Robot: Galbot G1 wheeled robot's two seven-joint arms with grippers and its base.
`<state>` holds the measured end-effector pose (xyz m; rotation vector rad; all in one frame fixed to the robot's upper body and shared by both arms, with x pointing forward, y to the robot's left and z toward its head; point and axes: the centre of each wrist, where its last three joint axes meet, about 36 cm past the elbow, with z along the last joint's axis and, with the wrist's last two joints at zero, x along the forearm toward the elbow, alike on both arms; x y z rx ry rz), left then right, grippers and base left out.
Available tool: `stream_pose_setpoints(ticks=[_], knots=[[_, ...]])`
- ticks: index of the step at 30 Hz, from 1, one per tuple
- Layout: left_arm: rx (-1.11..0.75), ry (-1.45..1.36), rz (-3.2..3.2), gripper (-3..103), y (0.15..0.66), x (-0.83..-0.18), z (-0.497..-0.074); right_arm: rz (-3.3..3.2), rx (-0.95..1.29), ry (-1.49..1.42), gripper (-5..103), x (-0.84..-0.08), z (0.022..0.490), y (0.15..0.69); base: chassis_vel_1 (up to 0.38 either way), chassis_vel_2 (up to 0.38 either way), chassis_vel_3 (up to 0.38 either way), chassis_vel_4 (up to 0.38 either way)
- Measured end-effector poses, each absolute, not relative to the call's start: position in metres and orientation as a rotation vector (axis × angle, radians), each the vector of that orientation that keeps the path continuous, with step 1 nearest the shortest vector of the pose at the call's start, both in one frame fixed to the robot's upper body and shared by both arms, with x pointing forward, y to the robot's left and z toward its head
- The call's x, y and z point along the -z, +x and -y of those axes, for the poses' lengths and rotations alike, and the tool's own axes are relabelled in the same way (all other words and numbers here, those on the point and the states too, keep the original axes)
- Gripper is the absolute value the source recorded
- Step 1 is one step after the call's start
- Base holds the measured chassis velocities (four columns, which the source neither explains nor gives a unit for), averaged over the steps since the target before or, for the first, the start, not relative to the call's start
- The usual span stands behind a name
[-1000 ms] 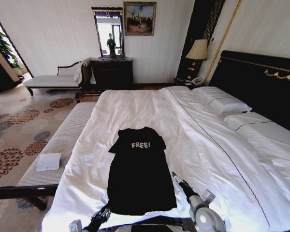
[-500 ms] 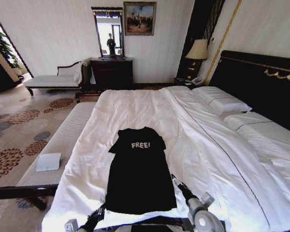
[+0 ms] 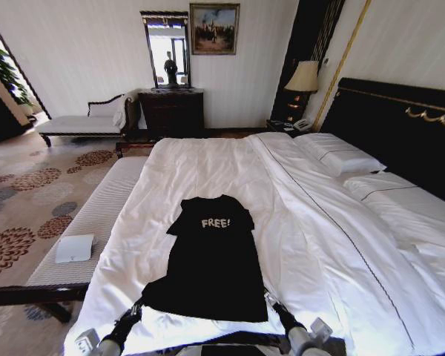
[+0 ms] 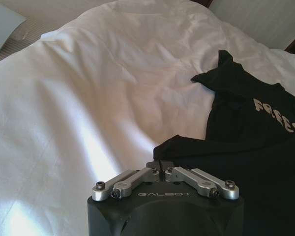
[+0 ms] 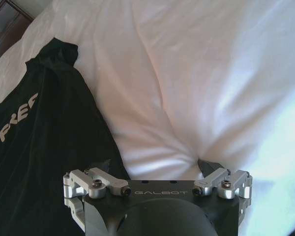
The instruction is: Fold the clothes on the bed.
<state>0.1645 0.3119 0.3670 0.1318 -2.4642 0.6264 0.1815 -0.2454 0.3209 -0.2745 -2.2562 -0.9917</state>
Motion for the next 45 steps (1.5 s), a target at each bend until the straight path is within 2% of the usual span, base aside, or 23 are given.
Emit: stream_pose_setpoints(ticks=[10, 14, 16, 18, 19, 22, 23, 25, 26, 29, 31, 34, 37, 45], knots=[[-0.614, 0.108, 2.446, 0, 0.160, -0.360, -0.301, 2.170, 1.058, -0.258, 94, -0.316, 0.219, 0.155, 0.000, 0.000, 0.000, 0.000], [-0.613, 0.103, 2.437, 0, 0.157, -0.357, -0.297, 2.158, 1.067, -0.260, 73, -0.313, 0.216, 0.154, 0.000, 0.000, 0.000, 0.000], [-0.612, 0.103, 2.436, 0, 0.156, -0.356, -0.296, 2.156, 1.070, -0.258, 73, -0.313, 0.215, 0.154, 0.000, 0.000, 0.000, 0.000], [-0.611, 0.103, 2.434, 0, 0.155, -0.354, -0.295, 2.147, 1.076, -0.259, 62, -0.311, 0.212, 0.153, 0.000, 0.000, 0.000, 0.000], [-0.611, 0.103, 2.434, 0, 0.155, -0.354, -0.295, 2.147, 1.076, -0.259, 62, -0.311, 0.212, 0.153, 0.000, 0.000, 0.000, 0.000], [-0.610, 0.102, 2.432, 0, 0.153, -0.353, -0.294, 2.143, 1.082, -0.262, 46, -0.310, 0.210, 0.153, 0.000, 0.000, 0.000, 0.000], [-0.610, 0.102, 2.432, 0, 0.153, -0.353, -0.294, 2.143, 1.082, -0.262, 46, -0.310, 0.210, 0.153, 0.000, 0.000, 0.000, 0.000], [-0.609, 0.100, 2.430, 0, 0.152, -0.352, -0.292, 2.141, 1.083, -0.263, 35, -0.310, 0.209, 0.153, 0.000, 0.000, 0.000, 0.000], [-0.609, 0.100, 2.430, 0, 0.152, -0.352, -0.292, 2.141, 1.083, -0.263, 35, -0.310, 0.209, 0.153, 0.000, 0.000, 0.000, 0.000], [-0.606, 0.099, 2.430, 0, 0.151, -0.351, -0.291, 2.140, 1.086, -0.265, 19, -0.311, 0.209, 0.152, 0.000, 0.000, 0.000, 0.000], [-0.606, 0.098, 2.429, 0, 0.151, -0.351, -0.291, 2.140, 1.088, -0.266, 19, -0.311, 0.208, 0.152, 0.000, 0.000, 0.000, 0.000], [-0.600, 0.092, 2.429, 0, 0.148, -0.349, -0.288, 2.141, 1.090, -0.267, 3, -0.313, 0.207, 0.150, 0.000, 0.000, 0.000, 0.000], [-0.605, 0.084, 2.417, 0, 0.144, -0.348, -0.285, 2.145, 1.087, -0.267, 1, -0.315, 0.206, 0.149, 0.000, 0.000, 0.000, 0.000], [-0.582, 0.066, 2.415, 0, 0.139, -0.349, -0.283, 2.163, 1.065, -0.265, 1, -0.325, 0.208, 0.146, 0.000, 0.000, 0.000, 0.000]])
